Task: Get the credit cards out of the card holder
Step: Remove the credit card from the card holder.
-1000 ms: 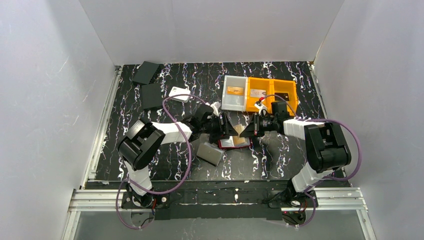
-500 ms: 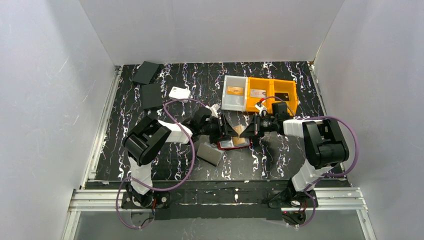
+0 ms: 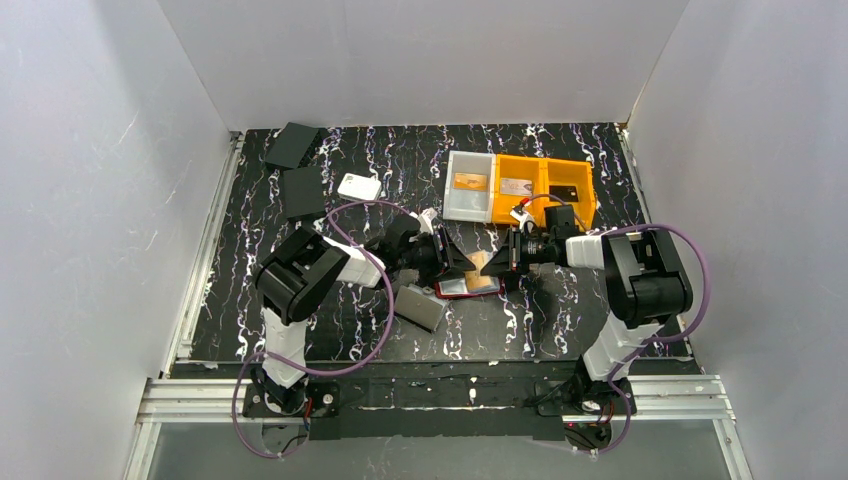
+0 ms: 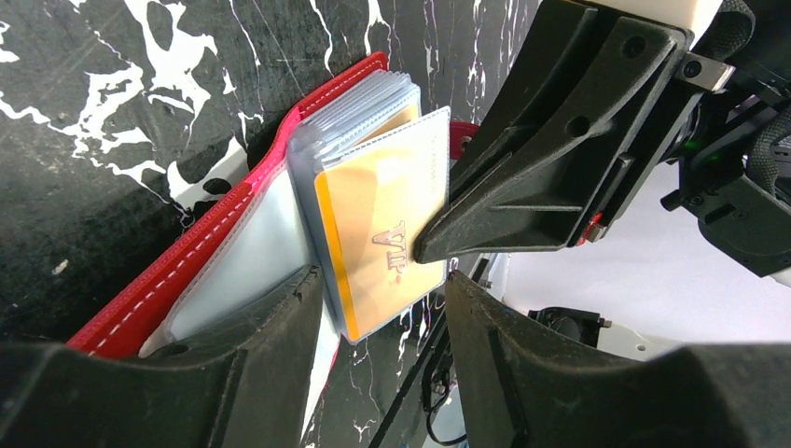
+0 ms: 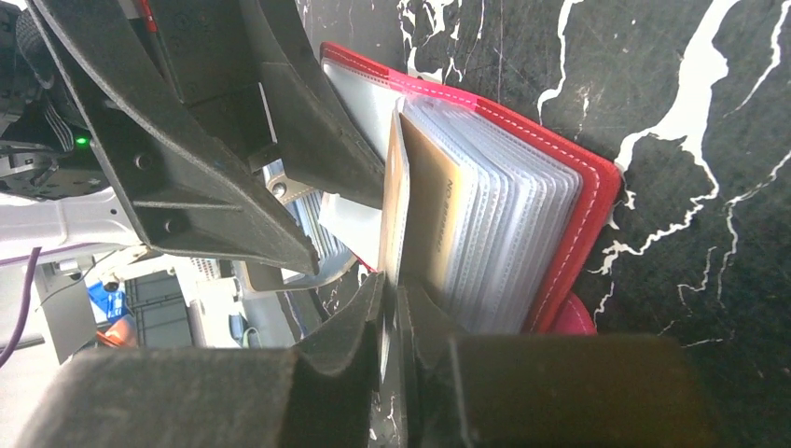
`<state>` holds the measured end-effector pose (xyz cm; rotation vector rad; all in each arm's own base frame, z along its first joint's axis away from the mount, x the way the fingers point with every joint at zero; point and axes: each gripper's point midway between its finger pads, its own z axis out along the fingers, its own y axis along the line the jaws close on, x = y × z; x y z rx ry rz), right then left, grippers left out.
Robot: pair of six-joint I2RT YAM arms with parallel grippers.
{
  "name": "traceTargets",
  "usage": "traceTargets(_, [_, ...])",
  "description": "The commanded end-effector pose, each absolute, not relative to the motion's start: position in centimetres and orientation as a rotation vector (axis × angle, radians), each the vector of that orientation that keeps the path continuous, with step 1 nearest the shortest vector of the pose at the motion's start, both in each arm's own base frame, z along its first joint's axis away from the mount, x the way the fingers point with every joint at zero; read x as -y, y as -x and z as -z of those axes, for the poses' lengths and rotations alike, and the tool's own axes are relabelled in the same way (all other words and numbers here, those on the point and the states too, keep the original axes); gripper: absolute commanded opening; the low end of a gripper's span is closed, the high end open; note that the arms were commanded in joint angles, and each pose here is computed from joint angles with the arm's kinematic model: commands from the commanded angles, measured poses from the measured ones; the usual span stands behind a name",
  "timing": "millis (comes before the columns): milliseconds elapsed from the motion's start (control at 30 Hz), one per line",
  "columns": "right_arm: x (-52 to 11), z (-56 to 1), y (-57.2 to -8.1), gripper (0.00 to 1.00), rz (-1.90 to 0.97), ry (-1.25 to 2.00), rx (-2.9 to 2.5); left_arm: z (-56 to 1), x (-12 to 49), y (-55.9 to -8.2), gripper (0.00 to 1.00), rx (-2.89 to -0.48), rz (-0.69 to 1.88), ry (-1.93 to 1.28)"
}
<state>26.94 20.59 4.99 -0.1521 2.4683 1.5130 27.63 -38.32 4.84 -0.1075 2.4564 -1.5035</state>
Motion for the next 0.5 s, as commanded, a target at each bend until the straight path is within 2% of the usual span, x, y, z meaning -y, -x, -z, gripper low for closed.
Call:
traceTargets(0, [-20.1,-3.7,-26.9,0.19,-1.474,0.163,-2.509,-4.1,38.1,-27.4,0.48,-2.472,1.512,0.113])
traceTargets(100, [-20.2,-3.4,-26.8,0.17,-1.487,0.152,-2.520,-4.0,38.1,-27.4,0.47,-2.472,1.517,0.115])
traceTargets(233, [-20.2,-2.7,-26.7,0.06,-1.494,0.129,-2.545,-3.7,38.1,-27.5,0.45,-2.475,1.519,0.128])
traceTargets(467, [-19.8,-1.1,-26.6,0.07,-1.432,0.120,-2.612,-3.1,37.9,-27.4,0.44,-2.481,1.526,0.160])
